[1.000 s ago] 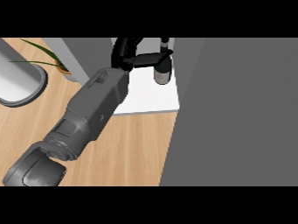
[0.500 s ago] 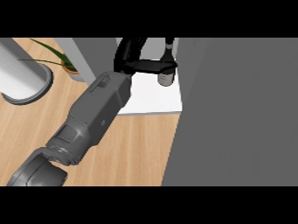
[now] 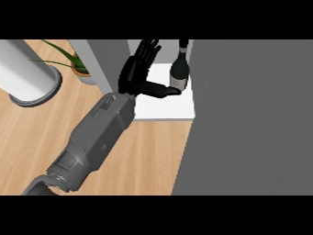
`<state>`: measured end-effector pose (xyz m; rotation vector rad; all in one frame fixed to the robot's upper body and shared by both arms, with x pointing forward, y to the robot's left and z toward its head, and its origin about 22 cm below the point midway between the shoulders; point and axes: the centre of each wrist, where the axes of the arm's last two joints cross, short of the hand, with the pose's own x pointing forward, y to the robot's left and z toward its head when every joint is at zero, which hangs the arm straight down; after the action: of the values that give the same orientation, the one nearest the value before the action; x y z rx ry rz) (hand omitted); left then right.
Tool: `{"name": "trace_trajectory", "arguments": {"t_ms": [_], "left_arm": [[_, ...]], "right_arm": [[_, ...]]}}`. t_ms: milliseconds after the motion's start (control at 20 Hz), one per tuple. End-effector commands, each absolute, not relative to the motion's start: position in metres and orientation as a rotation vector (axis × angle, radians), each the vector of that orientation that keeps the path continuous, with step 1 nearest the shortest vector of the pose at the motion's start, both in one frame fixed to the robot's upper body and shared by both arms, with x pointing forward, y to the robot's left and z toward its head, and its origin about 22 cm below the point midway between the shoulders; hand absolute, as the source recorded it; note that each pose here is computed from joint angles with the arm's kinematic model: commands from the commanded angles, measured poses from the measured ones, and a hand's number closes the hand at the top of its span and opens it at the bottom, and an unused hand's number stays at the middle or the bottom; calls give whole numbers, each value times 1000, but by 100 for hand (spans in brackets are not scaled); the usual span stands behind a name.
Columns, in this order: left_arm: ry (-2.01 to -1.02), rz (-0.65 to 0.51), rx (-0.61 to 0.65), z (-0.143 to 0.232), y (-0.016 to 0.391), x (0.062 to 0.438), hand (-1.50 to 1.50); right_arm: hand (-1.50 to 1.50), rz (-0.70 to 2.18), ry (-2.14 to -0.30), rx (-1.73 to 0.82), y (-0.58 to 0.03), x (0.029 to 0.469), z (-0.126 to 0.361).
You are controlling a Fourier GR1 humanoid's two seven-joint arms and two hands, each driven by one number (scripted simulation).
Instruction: Pick up the wine, place it into the cabinet and close the cabinet
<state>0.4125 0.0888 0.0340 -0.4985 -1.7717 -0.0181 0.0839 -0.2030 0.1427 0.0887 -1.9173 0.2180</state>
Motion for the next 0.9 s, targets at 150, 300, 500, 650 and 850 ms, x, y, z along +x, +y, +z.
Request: {"name": "trace_trajectory", "arguments": {"t_ms": [150, 300, 500, 650, 850], "left_arm": [[-1712, 7, -573, 9, 89, 374, -150], [-1709, 14, -598, -3, 98, 355, -150], [-1699, 37, -576, -11, 100, 330, -150], [-1700, 51, -606, -14, 115, 303, -150], [-1704, 81, -590, -7, 143, 292, -150]], "right_arm": [[-150, 139, -1921, 167, -205, 61, 181], [-150, 128, -1918, 161, -208, 60, 187], [-150, 157, -1939, 153, -211, 58, 196], [-150, 132, -1941, 128, -206, 61, 182], [-150, 177, -1937, 135, -209, 58, 192]]}}
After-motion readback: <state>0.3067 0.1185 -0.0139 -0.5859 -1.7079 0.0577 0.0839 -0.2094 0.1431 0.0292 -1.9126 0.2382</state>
